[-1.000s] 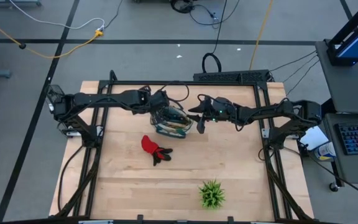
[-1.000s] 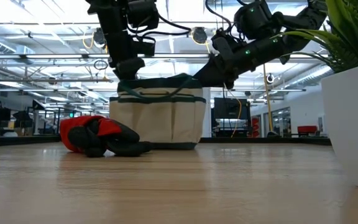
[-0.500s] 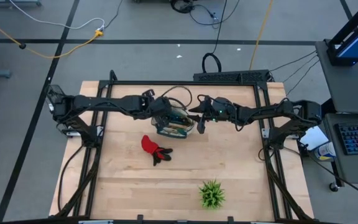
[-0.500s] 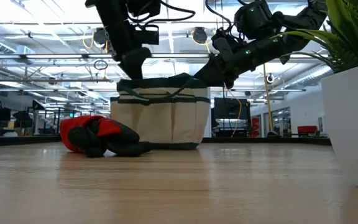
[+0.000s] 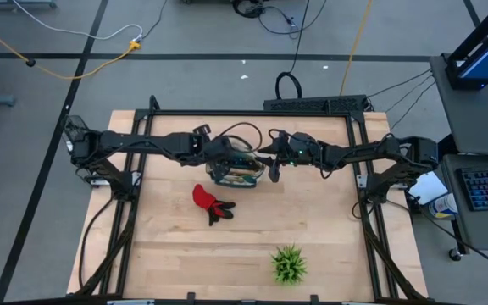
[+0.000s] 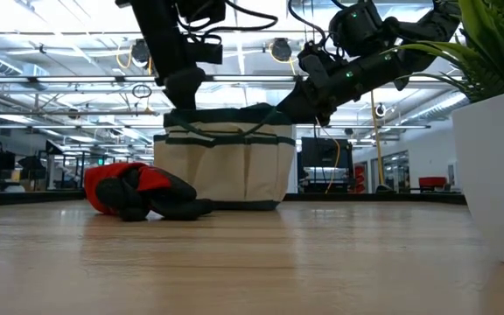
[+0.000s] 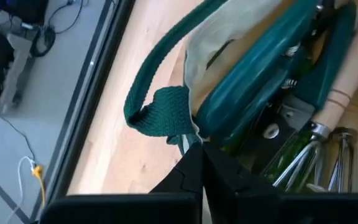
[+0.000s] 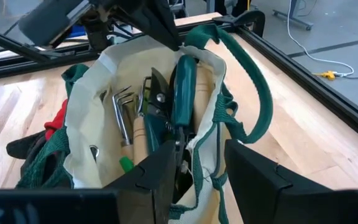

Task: Pick & Place Garden tools in Gardening bag
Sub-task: Put the blue fruit pruner into the gardening bag, then put the red gloves into the gardening bag

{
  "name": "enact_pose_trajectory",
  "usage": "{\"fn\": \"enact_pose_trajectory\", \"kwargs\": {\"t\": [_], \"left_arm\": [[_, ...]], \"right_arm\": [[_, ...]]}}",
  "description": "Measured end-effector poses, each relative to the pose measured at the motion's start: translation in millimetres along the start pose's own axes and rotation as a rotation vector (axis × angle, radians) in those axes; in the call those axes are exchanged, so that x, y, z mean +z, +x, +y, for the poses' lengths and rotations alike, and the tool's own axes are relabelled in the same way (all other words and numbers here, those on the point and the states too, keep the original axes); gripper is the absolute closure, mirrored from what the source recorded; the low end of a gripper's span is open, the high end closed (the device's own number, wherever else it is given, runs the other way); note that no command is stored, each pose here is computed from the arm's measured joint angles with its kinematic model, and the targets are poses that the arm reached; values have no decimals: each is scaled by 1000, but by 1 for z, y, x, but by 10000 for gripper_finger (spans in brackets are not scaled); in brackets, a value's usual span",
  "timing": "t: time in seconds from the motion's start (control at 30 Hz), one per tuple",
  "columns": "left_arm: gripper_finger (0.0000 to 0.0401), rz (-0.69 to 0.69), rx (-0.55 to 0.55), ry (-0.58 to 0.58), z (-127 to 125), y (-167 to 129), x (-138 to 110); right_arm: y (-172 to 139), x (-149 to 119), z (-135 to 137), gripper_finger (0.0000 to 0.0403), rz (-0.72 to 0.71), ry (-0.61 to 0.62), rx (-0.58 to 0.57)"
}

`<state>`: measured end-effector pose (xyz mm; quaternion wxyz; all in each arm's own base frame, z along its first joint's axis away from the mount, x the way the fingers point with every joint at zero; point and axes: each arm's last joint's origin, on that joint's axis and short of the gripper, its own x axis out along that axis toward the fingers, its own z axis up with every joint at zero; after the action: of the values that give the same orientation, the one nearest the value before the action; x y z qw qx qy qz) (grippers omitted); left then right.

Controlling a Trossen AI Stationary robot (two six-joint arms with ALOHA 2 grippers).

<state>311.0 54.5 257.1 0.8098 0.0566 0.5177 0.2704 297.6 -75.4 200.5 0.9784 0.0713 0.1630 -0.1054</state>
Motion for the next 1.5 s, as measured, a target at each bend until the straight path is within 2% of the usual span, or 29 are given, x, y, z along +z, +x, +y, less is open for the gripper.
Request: {"fn": "enact_pose_trajectory", "kwargs": {"t": [0.2, 0.4, 0.67, 0.87, 0.97, 1.07, 1.17, 1.33, 1.5], "left_arm": [[355, -7, 0, 88, -5, -2, 0], [290, -24, 76, 189, -14, -8, -1], [233, -91, 79, 383, -42, -42, -11], [225, -73, 3, 509, -63, -63, -28], [224, -10, -74, 492, -72, -66, -38], [224, 30, -151, 423, -78, -67, -42], [224, 62, -209, 429, -88, -65, -50], [224, 95, -220, 507, -99, -56, -67], [224, 86, -245, 520, -106, -50, -77]], "right_arm": [[-2, 3, 0, 271, -17, -7, 2], [-2, 1, 0, 271, 7, -32, 1], [-2, 0, 0, 271, 18, -35, -1], [-2, 10, 1, 271, -85, -128, 5], [-3, 13, 1, 271, -121, -124, 7], [-3, 15, 2, 271, -136, -99, 9], [-3, 16, 2, 271, -154, -88, 12], [-3, 16, 5, 271, -153, -90, 22], [-3, 15, 12, 256, -153, -134, 40]]}}
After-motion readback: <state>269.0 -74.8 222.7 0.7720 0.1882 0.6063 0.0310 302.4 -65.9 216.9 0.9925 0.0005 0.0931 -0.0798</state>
